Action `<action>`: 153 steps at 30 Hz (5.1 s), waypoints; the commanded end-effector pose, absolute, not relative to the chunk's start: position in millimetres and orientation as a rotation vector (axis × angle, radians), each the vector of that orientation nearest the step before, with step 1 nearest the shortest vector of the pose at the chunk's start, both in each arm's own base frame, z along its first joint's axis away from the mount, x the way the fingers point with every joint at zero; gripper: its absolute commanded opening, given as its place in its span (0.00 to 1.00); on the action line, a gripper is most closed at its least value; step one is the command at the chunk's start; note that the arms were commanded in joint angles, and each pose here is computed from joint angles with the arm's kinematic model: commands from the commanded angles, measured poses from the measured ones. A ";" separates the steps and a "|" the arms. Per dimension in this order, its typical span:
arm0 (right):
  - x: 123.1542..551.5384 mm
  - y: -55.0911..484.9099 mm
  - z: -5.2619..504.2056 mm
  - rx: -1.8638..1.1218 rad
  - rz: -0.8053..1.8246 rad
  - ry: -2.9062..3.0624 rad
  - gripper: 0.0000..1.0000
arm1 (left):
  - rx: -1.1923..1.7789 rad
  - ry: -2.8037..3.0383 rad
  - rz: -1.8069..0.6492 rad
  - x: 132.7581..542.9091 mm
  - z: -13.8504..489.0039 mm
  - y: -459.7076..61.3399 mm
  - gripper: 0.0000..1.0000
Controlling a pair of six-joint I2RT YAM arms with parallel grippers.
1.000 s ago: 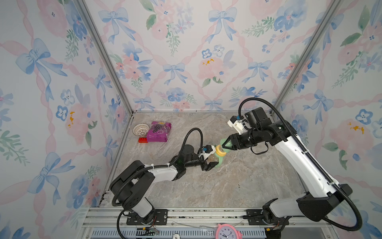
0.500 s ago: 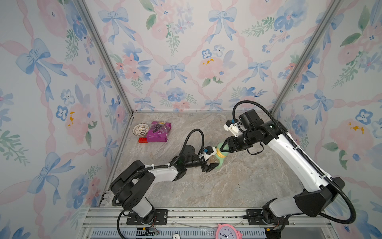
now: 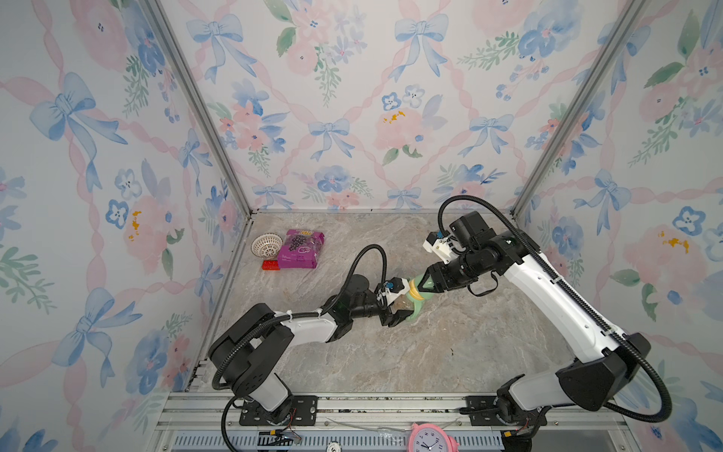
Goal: Assemble the baby bottles
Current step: Close the lid on the baby bottle.
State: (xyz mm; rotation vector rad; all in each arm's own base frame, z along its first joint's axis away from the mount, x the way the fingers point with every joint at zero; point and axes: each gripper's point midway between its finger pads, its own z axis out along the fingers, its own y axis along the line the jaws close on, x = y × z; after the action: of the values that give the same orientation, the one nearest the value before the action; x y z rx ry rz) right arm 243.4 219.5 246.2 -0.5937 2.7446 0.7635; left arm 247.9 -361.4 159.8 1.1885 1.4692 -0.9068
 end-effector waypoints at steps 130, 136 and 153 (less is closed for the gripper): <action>260.1 226.6 199.3 -0.029 0.806 2.886 0.90 | 1.159 1.372 -0.755 251.2 154.9 -379.2 0.00; 254.0 228.5 180.4 -0.002 0.817 2.910 0.87 | 1.126 1.384 -0.737 256.5 158.2 -376.9 0.00; 226.4 247.6 128.2 0.032 0.841 3.019 0.74 | 0.948 1.375 -0.685 277.9 182.0 -367.3 0.00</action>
State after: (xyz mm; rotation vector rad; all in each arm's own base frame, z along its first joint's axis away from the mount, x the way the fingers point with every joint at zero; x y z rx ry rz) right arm 267.9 236.0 157.0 0.1010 2.8577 0.8360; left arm 256.4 -360.6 110.7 1.1419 1.5609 -0.6742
